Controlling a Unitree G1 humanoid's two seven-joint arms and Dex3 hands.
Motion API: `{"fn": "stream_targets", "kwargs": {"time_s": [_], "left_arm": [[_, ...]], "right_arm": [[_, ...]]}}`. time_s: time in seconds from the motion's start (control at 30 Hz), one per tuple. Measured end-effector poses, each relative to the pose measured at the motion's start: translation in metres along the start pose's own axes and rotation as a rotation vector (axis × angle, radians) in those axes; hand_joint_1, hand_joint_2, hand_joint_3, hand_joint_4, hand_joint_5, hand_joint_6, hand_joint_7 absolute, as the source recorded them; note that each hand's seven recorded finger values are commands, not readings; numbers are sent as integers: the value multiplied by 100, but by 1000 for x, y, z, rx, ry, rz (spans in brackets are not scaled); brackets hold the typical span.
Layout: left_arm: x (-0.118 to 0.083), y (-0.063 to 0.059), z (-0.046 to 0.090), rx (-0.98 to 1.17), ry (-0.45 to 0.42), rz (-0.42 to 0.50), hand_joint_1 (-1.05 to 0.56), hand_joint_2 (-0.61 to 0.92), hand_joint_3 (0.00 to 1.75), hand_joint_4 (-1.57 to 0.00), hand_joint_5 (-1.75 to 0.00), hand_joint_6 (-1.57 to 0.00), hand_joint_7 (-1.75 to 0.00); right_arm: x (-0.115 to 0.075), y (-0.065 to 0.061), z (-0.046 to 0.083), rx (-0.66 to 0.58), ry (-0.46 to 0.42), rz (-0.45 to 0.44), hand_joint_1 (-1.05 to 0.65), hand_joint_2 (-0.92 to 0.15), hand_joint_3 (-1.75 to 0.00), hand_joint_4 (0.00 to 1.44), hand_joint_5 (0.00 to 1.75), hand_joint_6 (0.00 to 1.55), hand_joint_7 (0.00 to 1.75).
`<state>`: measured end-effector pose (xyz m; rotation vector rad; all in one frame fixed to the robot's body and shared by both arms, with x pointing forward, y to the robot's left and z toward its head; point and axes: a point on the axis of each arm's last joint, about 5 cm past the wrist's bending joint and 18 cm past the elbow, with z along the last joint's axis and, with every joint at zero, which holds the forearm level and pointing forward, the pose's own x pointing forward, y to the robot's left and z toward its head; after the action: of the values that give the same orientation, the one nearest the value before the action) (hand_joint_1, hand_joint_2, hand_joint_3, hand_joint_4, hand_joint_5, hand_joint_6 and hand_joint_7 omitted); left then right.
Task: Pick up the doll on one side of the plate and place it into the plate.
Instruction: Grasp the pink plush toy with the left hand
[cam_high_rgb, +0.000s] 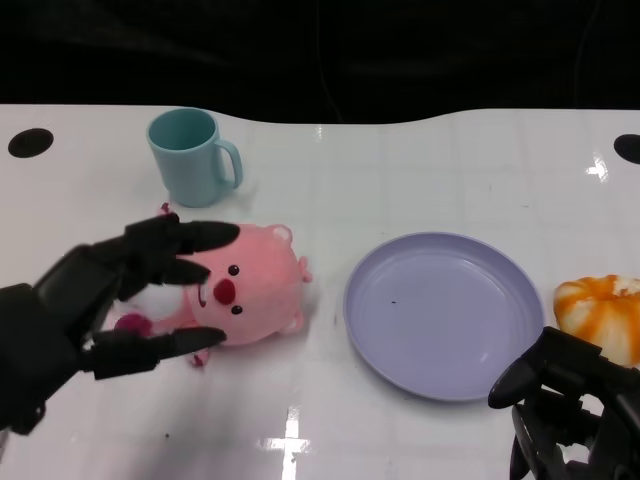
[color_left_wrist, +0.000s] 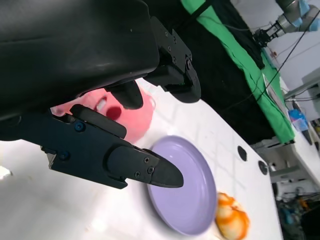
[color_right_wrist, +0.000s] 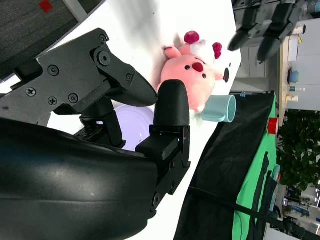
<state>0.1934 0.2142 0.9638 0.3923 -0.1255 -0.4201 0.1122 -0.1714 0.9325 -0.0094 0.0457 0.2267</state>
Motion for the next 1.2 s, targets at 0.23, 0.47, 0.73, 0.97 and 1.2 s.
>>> {"fn": "stream_targets", "kwargs": {"time_s": [0.23, 0.47, 0.73, 0.97, 1.2], "left_arm": [[10, 14, 10, 292, 30, -9, -61, 89, 1, 0, -58, -19, -12], [17, 17, 13, 551, 69, -12, -67, 87, 0, 0, -50, -19, -7], [29, 13, 16, 830, 139, -1, -74, 89, 0, 0, -36, -20, -3], [44, 10, 14, 939, 197, -32, -74, 89, 0, 0, -32, -21, -2], [56, 7, 7, 990, 257, -67, -74, 90, 1, 0, -29, -20, -1]], "right_arm": [[0, 0, 0, -2, 1, 1, -22, -58, -110, 66, 175, 53, 143], [-1, 0, 0, -24, -4, 2, -22, -58, -110, 66, 175, 54, 142], [-1, 0, 1, -30, -6, 3, -23, -58, -110, 66, 175, 54, 142], [-2, 0, 1, -32, -6, 7, -22, -59, -108, 65, 175, 54, 142], [-2, 0, 1, -32, -5, 7, -23, -60, -107, 65, 175, 54, 141]]}}
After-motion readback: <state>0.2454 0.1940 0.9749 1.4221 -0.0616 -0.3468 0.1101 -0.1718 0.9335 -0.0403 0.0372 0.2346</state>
